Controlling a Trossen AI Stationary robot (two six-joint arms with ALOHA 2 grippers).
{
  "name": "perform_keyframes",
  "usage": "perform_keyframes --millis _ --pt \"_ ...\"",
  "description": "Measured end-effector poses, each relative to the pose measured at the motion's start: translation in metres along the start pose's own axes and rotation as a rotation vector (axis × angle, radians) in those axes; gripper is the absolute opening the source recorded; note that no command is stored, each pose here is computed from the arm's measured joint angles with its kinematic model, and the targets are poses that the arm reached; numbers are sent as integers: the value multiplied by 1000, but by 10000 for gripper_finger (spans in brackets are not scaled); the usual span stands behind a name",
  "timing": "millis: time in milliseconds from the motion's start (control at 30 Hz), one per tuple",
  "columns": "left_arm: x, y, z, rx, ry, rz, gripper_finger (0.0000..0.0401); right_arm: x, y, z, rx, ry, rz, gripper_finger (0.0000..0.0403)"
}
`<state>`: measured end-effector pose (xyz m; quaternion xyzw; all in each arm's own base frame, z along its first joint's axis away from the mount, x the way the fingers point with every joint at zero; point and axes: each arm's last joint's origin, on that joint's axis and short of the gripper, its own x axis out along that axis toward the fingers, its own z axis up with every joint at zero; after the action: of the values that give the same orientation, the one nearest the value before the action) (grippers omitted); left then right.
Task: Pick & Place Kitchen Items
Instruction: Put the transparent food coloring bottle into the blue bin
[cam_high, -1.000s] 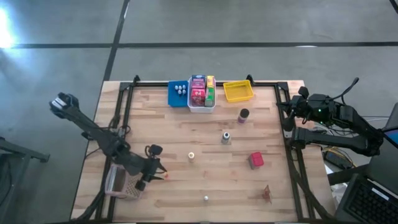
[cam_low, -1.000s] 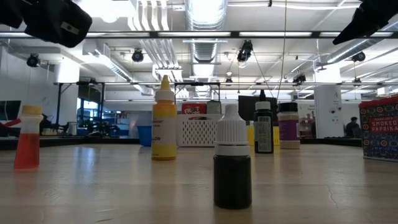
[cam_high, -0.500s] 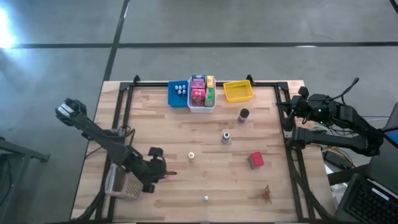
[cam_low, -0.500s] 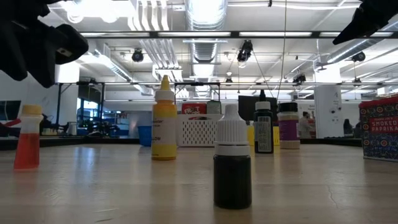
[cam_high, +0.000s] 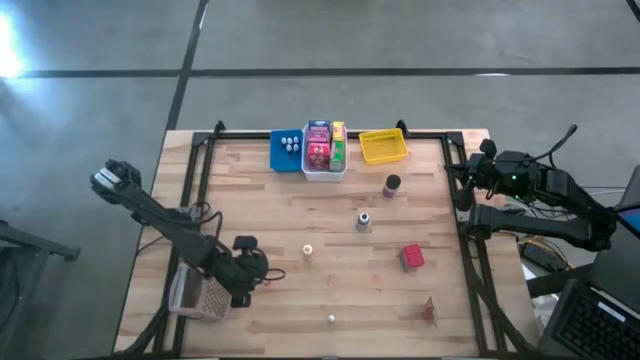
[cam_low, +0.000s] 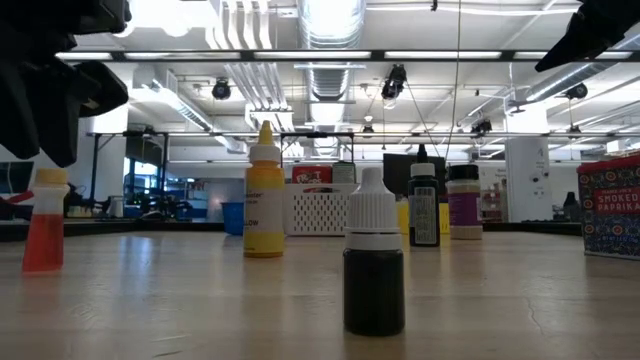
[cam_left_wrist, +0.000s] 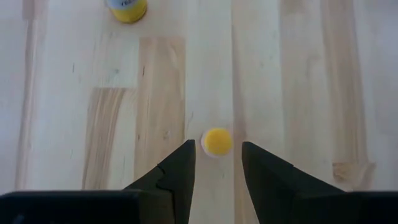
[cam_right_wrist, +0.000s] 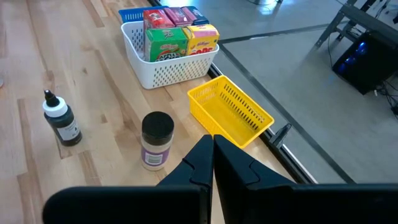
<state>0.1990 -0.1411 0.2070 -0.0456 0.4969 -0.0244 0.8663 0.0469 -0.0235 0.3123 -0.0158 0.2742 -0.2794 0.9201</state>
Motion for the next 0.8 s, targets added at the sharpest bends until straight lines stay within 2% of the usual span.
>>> perform_keyframes --millis 200,500,800 --pt "9 0 -1 -10 40 4 137 0 0 0 2 -1 0 8" --pt "18 4 1 -12 61 29 164 0 0 0 1 0 -1 8" --pt "23 2 3 -7 59 8 163 0 0 0 0 0 0 8"
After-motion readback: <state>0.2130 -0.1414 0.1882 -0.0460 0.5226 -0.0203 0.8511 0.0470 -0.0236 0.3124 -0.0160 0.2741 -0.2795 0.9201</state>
